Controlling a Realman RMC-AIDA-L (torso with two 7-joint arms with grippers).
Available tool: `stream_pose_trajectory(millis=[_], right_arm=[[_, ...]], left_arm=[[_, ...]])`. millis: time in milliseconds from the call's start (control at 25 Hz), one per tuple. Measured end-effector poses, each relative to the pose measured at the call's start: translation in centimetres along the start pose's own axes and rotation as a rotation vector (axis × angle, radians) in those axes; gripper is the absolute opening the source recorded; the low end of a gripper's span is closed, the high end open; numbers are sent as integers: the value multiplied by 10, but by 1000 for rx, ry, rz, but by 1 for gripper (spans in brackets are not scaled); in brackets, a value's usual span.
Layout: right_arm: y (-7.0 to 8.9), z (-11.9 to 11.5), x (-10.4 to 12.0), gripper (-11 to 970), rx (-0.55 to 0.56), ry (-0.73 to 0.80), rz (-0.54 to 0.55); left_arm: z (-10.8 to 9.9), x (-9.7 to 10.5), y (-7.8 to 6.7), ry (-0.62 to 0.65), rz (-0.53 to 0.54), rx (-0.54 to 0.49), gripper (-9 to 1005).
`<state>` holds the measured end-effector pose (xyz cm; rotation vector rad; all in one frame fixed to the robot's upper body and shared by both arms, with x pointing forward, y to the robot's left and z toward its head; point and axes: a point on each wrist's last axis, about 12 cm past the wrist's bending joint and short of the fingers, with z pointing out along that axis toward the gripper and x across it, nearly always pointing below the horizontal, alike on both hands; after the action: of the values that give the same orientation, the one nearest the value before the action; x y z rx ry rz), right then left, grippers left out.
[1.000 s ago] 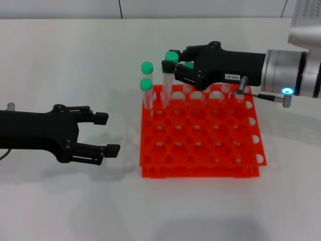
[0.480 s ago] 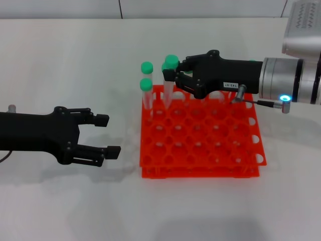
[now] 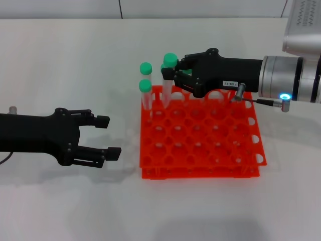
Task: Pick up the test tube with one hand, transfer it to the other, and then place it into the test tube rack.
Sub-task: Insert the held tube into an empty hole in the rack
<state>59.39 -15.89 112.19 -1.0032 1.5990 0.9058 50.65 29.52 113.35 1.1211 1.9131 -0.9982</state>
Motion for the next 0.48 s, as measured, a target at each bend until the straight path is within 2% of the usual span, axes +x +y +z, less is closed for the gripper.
stream_pose_trajectory(millis=[480], right_arm=[[0,1,-1,193,0,-2,-7]], left_arm=[[0,0,0,1,1,1,863]])
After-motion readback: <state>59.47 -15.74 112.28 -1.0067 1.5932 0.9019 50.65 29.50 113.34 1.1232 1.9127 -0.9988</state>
